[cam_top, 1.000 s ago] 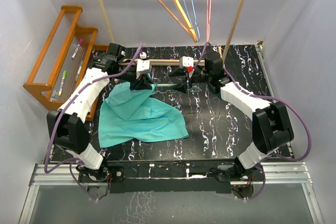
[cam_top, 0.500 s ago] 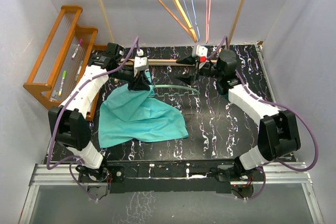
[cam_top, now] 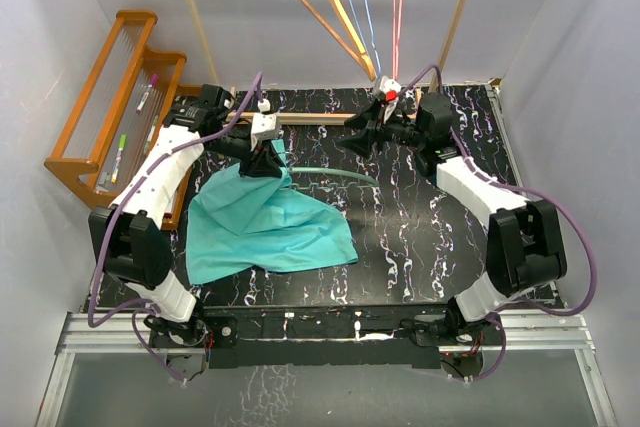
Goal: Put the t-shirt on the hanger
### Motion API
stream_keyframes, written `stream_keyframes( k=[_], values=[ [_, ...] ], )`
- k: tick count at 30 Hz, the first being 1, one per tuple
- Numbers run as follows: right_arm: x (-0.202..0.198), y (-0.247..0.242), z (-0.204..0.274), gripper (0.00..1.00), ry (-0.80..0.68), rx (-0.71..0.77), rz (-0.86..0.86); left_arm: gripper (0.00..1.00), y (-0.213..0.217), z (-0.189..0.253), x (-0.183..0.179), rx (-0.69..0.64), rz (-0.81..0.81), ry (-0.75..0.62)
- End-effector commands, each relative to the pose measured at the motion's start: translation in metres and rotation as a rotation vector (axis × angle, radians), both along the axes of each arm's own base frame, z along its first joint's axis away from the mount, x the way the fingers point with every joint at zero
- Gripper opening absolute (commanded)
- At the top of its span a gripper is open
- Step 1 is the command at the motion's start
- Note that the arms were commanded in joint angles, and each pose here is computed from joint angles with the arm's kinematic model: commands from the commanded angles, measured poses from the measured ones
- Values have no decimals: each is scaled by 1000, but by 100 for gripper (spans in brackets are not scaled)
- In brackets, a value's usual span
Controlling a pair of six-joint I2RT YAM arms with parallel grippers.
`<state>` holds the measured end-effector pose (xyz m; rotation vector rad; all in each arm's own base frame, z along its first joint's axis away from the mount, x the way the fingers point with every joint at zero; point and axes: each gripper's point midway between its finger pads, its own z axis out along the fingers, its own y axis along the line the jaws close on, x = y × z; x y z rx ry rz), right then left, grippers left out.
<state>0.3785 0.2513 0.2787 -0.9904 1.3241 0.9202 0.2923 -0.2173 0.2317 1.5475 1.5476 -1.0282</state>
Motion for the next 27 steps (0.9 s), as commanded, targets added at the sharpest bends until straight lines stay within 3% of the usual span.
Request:
stream_keyframes(
  k=[1,7,13,27],
  values=[
    [12,2,-7,58,75,7,-14,0,-1,44,-21,-84,-51,-95],
    [29,2,-43,54,200,-6,-34,0,0,49,-27,-88,-66,-104],
    [32,15,-68,48,342,14,72,0,-2,58,-31,-112,-77,-120],
    [-4,68,-108,46,490,28,294,0,-8,65,-36,-147,-103,-120]
  ],
)
